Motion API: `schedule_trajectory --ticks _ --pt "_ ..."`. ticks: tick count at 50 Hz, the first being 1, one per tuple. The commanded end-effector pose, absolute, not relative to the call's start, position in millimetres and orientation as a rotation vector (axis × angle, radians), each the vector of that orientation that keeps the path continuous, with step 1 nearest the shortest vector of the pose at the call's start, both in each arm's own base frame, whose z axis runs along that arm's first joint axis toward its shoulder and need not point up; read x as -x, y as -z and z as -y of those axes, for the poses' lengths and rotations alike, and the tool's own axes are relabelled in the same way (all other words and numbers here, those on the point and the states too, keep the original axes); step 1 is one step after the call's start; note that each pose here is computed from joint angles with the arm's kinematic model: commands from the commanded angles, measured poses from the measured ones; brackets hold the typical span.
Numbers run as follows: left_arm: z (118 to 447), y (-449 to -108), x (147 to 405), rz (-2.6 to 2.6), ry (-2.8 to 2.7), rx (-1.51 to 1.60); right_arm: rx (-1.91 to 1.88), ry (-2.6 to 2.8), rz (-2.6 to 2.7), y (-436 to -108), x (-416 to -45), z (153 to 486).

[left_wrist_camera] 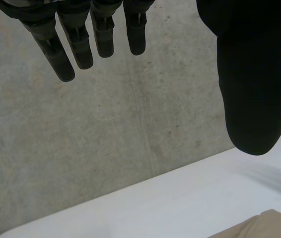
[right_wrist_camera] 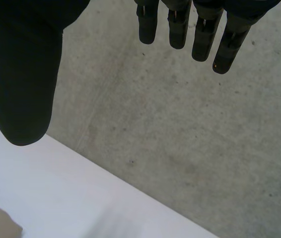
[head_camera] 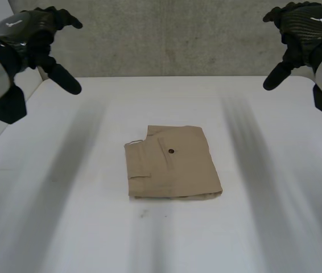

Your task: Fold the shorts.

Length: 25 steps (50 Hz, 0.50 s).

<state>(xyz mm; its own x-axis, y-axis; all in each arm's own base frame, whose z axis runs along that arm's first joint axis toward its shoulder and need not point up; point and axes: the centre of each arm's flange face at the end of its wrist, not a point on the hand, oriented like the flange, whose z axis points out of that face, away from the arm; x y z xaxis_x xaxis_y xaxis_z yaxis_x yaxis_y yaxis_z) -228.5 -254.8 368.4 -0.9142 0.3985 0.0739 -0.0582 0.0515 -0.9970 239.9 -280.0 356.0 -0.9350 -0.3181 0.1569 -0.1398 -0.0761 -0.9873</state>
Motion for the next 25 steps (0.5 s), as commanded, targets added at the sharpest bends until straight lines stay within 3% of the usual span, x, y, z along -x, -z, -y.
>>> schedule_trajectory --ticks 1,18,25 --pt "257 -367 222 2.041 -1.902 0.311 0.519 2.123 -2.09 -354 -237 281" --pt "257 -345 230 2.032 -1.892 0.356 0.588 2.145 -1.965 -346 -249 284" --pt "265 -304 250 2.037 -1.908 0.519 1.063 2.011 -1.838 -309 -268 268"
